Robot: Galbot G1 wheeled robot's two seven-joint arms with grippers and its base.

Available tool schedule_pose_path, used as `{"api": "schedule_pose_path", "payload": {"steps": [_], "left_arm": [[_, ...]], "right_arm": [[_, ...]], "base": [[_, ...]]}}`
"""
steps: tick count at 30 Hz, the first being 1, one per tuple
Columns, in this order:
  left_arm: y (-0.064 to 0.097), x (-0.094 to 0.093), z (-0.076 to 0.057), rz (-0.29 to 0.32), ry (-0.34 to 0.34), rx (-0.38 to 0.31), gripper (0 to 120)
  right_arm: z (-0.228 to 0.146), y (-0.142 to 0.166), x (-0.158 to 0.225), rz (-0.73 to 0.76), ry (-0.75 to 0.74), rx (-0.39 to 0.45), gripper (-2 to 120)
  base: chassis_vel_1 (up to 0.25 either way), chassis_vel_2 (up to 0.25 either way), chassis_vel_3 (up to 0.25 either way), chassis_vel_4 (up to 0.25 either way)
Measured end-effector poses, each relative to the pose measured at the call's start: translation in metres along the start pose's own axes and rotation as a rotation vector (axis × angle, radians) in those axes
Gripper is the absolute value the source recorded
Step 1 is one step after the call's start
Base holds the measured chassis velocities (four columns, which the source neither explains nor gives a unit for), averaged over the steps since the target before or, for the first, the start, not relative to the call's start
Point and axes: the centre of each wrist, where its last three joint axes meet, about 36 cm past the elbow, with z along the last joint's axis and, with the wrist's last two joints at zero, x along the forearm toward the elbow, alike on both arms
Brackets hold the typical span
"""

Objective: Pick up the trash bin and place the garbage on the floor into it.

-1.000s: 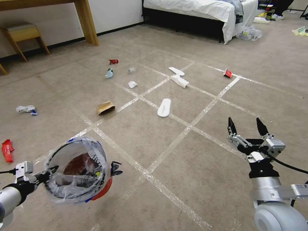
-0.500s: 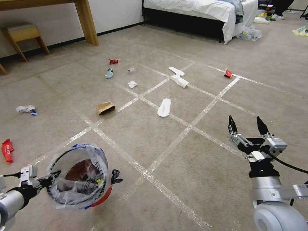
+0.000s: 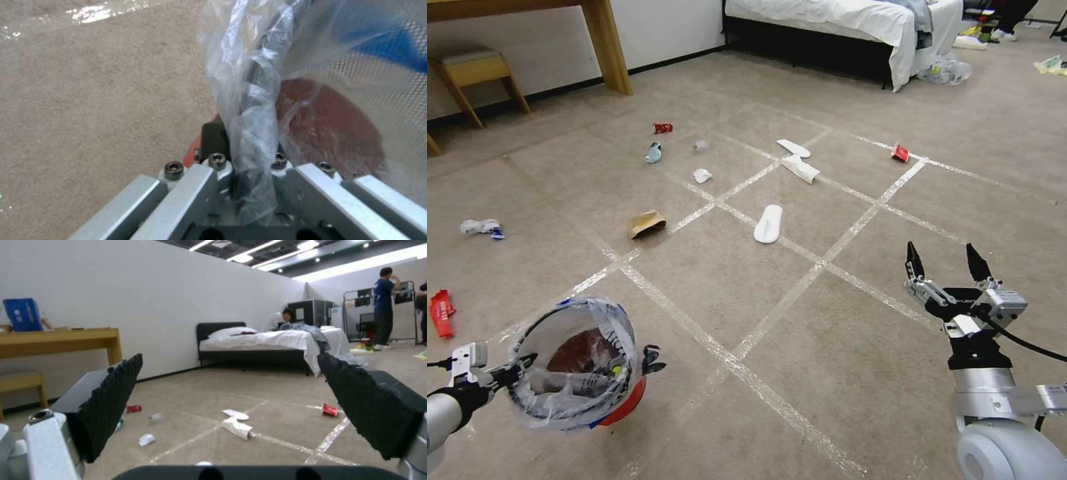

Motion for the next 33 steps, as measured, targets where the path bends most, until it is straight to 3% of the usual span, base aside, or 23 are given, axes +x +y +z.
{"api": "schedule_pose_path", "payload": {"steps": [33], "left_arm": [[0.0037, 0.0066, 0.0, -0.013, -0.007, 0.006, 1]], "right_arm": [[0.0031, 0.0047, 0.0005, -0.002, -0.006, -0.004, 100]], "base": [[-0.138, 0.139, 0.146, -0.142]]}}
